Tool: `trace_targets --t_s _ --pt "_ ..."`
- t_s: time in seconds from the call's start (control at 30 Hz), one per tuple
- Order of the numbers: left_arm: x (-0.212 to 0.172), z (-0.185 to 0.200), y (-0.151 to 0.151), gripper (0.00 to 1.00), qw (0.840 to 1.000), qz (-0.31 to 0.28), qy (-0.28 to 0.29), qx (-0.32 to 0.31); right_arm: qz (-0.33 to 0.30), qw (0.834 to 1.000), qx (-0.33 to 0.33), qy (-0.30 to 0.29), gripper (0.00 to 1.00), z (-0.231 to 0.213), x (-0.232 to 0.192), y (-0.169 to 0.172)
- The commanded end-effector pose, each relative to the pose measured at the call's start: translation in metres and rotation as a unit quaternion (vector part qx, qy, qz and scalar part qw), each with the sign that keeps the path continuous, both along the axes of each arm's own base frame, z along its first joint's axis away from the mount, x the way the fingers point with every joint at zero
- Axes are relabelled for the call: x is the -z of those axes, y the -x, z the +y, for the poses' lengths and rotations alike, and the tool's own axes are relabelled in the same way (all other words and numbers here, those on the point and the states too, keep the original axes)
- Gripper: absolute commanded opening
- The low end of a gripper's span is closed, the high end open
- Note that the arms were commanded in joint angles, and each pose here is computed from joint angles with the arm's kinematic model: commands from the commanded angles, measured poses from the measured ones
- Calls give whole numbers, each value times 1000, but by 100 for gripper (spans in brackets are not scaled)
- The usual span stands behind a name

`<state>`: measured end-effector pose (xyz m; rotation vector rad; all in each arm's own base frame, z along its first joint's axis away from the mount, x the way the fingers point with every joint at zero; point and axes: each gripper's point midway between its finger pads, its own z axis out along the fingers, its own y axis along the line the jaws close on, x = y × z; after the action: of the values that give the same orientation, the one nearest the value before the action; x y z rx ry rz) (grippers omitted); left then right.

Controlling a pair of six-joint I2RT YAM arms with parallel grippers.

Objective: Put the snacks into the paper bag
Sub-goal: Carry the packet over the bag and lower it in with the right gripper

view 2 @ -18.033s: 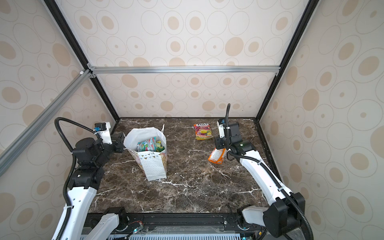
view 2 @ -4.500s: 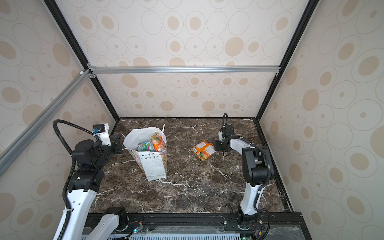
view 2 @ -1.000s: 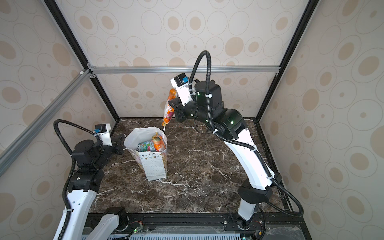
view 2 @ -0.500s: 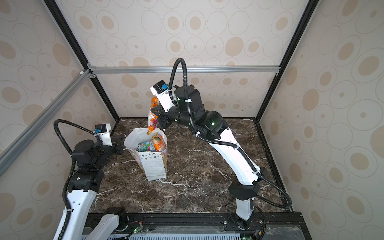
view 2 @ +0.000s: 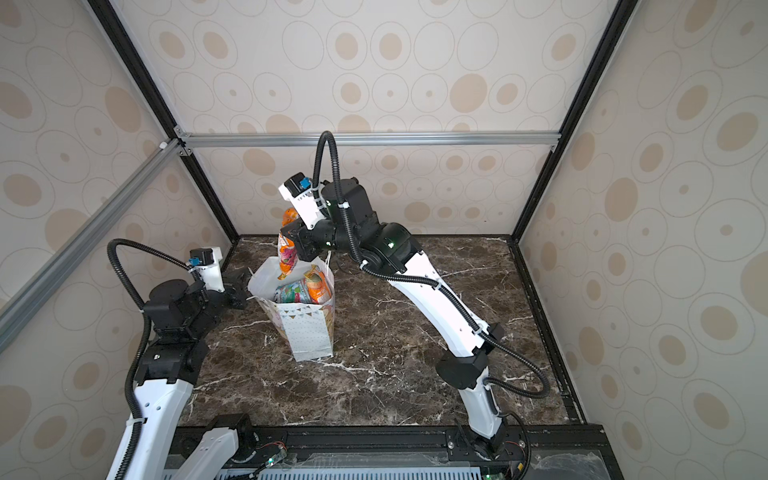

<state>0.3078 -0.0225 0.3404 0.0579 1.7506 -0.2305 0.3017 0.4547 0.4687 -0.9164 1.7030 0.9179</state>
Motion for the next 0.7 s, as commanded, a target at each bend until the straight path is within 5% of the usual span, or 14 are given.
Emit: trace_targets --t_s 0.0,0.67 --pt "-27 -2 5 0 999 -40 -4 8 -21 1000 -11 -13 0 -1 -15 8" --pt "-27 -2 6 0 999 -41 -7 7 27 996 -58 60 0 30 56 11"
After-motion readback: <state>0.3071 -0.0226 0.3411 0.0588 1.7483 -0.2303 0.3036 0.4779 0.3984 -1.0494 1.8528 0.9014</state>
